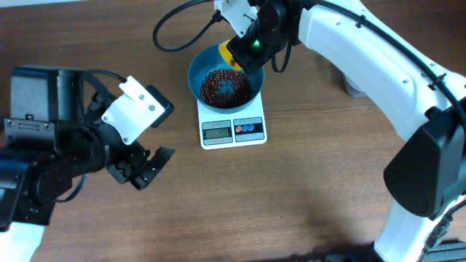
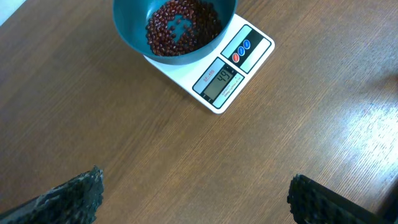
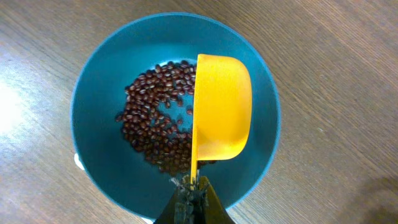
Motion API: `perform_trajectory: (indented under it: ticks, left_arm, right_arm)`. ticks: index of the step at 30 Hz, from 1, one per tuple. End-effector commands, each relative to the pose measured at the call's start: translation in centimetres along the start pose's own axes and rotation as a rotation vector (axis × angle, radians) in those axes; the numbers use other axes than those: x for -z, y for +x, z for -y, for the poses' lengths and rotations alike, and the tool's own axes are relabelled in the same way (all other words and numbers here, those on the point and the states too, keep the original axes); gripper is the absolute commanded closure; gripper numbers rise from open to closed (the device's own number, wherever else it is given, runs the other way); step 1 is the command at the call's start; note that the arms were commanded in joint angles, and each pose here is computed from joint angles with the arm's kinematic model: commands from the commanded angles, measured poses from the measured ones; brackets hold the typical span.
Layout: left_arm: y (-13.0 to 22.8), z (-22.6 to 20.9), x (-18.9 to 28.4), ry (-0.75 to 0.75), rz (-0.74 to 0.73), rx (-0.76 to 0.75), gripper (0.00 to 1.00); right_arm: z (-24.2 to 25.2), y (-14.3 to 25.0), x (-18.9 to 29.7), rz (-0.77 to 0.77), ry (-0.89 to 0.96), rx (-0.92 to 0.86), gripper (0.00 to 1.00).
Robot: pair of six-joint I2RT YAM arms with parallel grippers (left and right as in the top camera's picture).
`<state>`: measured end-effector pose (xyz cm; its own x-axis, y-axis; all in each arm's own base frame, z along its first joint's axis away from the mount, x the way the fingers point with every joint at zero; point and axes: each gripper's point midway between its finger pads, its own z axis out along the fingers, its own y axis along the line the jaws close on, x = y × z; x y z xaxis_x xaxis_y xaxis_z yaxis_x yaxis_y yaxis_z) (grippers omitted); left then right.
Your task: Scoop item into bowl and weigh 50g on scale
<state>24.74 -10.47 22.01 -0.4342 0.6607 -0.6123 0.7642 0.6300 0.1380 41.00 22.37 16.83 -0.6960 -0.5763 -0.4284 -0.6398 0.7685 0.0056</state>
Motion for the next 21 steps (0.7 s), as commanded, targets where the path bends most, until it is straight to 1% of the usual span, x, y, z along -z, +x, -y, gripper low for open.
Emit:
perform_trajectory:
  ticks: [1,4,9,11,21]
  left_arm:
    - [-0.5,-0.33,0.44,-0.013,0.014,-0.014,0.01]
    - [-0.5,-0.33,0.44,-0.013,0.014,-0.014,0.01]
    - [-0.5,-0.33,0.44,-0.013,0.014,-0.014,0.01]
    - [-0.5,-0.33,0.44,-0.013,0.014,-0.014,0.01]
    - [-0.5,-0.33,0.44,-0.013,0.014,-0.014,0.01]
  right_arm:
    - [-1.09,-1.48,1.77,0.064,-0.039,0.009,0.96]
    - [-1.96,-1.65,1.83,0.074,-0.09,0.007,0.96]
    - [-1.85,-1.63,1.82,0.073,-0.083,0.015,0.96]
    - [-1.15,-1.51,1.77,0.065,-0.042,0.014,0.96]
    - [-1.11,-1.6,1.77,0.069,-0.04,0.014,0.96]
